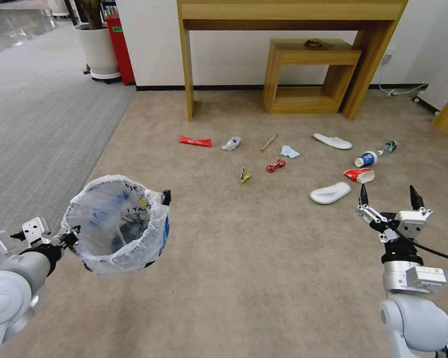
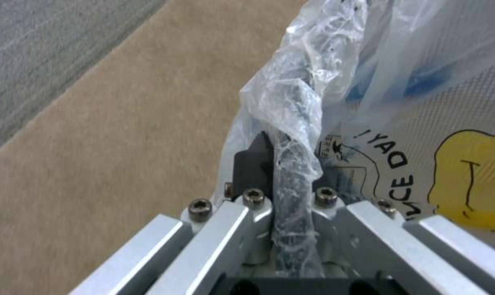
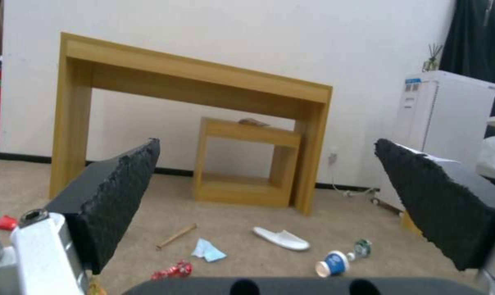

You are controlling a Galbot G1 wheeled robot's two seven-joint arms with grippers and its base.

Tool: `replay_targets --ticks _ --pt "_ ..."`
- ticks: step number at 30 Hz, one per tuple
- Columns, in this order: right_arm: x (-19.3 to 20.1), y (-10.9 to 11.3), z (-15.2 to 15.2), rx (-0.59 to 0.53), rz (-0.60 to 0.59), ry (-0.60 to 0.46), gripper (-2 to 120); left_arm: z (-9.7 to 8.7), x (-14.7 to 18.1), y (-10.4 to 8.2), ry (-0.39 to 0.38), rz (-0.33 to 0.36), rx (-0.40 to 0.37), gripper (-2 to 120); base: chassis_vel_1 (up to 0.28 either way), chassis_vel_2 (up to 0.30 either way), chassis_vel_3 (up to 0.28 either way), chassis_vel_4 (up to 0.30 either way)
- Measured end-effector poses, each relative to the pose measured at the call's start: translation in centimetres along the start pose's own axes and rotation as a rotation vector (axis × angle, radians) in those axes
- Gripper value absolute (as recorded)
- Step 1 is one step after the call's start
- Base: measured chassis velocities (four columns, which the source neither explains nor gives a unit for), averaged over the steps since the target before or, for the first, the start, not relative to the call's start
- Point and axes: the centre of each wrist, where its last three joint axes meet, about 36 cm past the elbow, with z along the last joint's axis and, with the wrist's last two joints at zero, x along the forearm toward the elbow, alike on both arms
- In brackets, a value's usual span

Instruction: Pick up the trash bin and place the garbage on the floor into it.

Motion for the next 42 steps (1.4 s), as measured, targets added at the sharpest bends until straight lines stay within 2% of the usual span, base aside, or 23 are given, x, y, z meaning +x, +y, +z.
replay_targets --ticks 17,42 --pt "0.09 0.0 0.13 -0.002 0.002 0.003 100 0.13 -0.01 -0.07 0.001 0.0 0.002 0 -0.057 0.217 0.063 -0.215" --pt "0.08 0.03 0.21 -0.008 0.006 0.002 100 0.3 -0.02 -0.28 0.001 0.002 -0.002 0 -0.161 0.183 0.159 -0.171"
